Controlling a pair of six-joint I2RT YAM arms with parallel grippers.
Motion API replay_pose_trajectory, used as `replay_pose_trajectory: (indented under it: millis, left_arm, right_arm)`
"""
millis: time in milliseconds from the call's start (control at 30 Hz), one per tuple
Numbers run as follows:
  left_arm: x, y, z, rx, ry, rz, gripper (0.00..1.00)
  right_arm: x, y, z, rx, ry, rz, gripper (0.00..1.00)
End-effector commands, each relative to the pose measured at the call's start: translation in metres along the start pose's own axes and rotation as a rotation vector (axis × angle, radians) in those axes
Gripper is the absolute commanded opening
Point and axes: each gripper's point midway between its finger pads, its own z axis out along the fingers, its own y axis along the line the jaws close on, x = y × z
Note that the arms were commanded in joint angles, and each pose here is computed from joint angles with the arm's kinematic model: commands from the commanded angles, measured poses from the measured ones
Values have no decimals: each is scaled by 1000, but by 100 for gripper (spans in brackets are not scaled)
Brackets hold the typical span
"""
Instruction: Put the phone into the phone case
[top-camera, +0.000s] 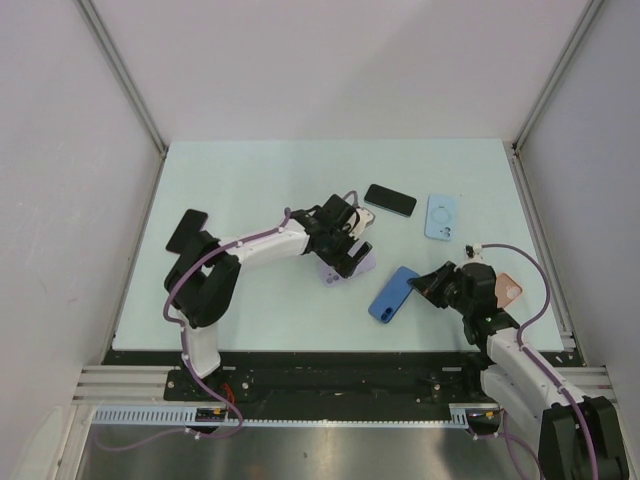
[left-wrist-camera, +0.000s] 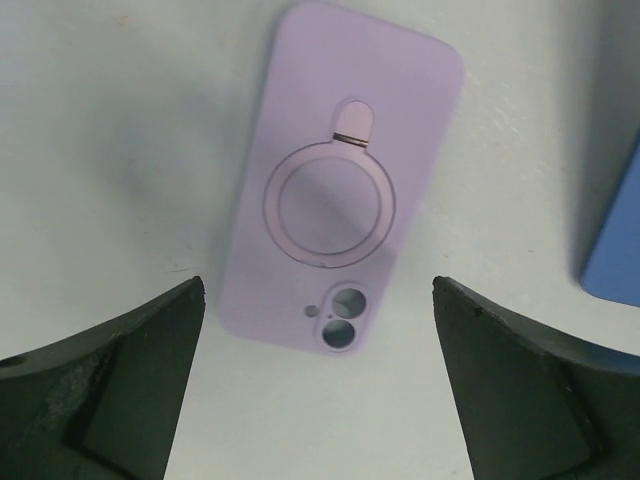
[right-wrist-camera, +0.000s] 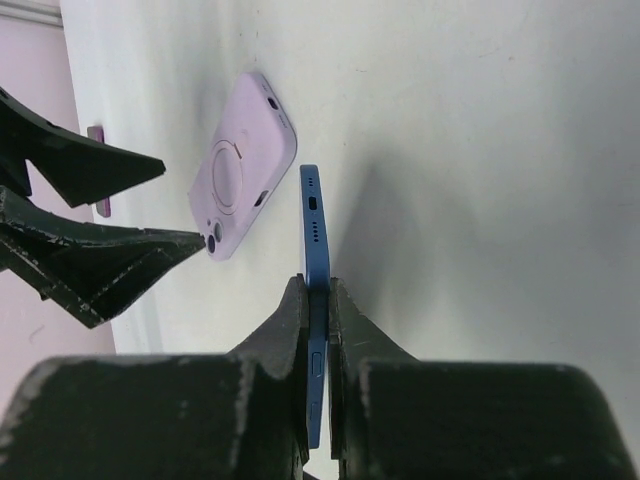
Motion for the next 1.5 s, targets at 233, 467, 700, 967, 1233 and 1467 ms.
replay_pose_trajectory:
  millis: [233, 467, 700, 967, 1233, 1467]
  left_arm:
    - [-4, 20, 16, -88, 51, 282, 100]
    - [2, 17, 28, -50, 68, 324, 100]
    - [15, 2, 41, 50, 121, 309, 100]
    - [26, 6, 47, 34, 158, 291, 95]
    - [42, -15, 36, 120, 168, 197, 78]
    - [62, -36, 28, 227, 203, 126, 72]
  right_arm:
    - [1, -9, -3, 29, -5, -54, 0]
    - [1, -7, -4, 26, -1, -57, 0]
    - [-2, -6, -6, 29, -10, -74, 0]
    - [0, -11, -7, 51, -1, -71, 0]
    - [-10, -11, 3, 54, -41, -55, 0]
    - [-13, -14, 15, 60, -58, -17, 0]
